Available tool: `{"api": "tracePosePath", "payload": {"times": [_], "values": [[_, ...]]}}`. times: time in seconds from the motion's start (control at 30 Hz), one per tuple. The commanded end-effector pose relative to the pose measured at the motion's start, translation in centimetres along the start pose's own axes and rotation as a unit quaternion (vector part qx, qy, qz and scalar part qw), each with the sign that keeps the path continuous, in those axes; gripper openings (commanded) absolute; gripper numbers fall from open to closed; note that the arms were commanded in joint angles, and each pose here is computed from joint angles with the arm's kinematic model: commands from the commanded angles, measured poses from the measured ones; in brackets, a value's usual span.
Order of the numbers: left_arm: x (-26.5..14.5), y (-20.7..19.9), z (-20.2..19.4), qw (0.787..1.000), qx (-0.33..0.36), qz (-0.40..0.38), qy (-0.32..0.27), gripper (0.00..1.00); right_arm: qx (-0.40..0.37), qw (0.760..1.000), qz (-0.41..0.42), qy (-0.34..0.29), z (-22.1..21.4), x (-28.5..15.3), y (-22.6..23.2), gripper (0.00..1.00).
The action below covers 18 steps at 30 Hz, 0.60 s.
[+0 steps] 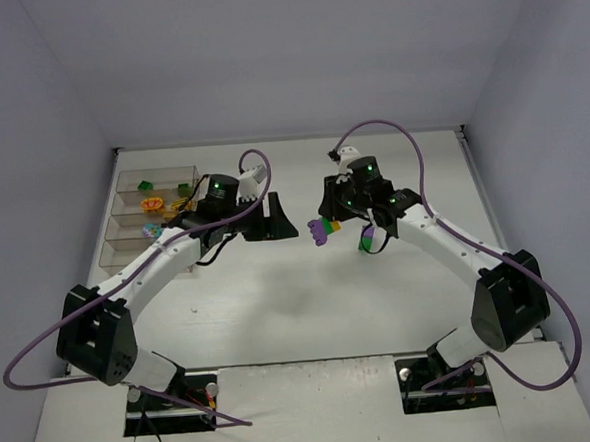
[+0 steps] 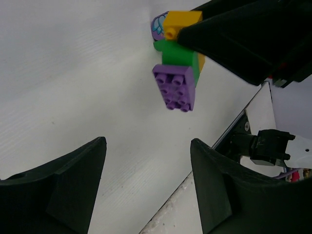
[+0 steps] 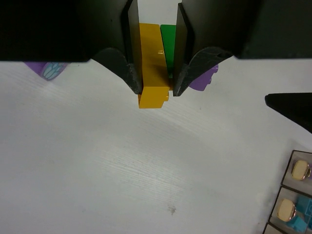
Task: Sort the legos into containers by color
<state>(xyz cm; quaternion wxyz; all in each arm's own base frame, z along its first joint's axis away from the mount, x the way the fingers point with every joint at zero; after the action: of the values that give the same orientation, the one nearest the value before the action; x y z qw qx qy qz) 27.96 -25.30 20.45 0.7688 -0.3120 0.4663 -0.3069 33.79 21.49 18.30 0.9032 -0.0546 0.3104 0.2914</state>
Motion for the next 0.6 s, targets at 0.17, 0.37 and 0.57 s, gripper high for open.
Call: {"api": "tracePosePath", "payload": {"times": [0.17, 0.37, 0.57], "values": [[0.6, -6.6, 2.1, 0.995, 0.033, -0.088, -0.022, 0.64, 0.038, 0.997, 0.016, -0.069, 1.6, -1.7, 1.3, 0.0], [2.4, -6.6, 1.3, 0.996, 0.012, -0.092, 0.003, 0.65, 0.04, 0.995, 0.023, -0.087, 2.1, -2.3, 1.5, 0.0], [3.9, -6.7, 0.8, 0.995, 0.0, -0.096, 0.021, 0.68, 0.039, 0.995, 0.026, -0.093, 2.2, -2.7, 1.6, 0.0]]}}
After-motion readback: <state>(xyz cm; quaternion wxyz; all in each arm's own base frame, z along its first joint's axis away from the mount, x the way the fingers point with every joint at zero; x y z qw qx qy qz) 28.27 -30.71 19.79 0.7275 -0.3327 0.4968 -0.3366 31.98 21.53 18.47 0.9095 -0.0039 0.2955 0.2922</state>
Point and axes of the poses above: each gripper's point midway between its finger pads, its own x axis out along the fingers, its own y axis along the line the jaws close on, z = x × y, the point moved 3 cm from there along -x, back along the fingers, and after that the axes turned 14 degrees about -x, right-handed, at the moved point
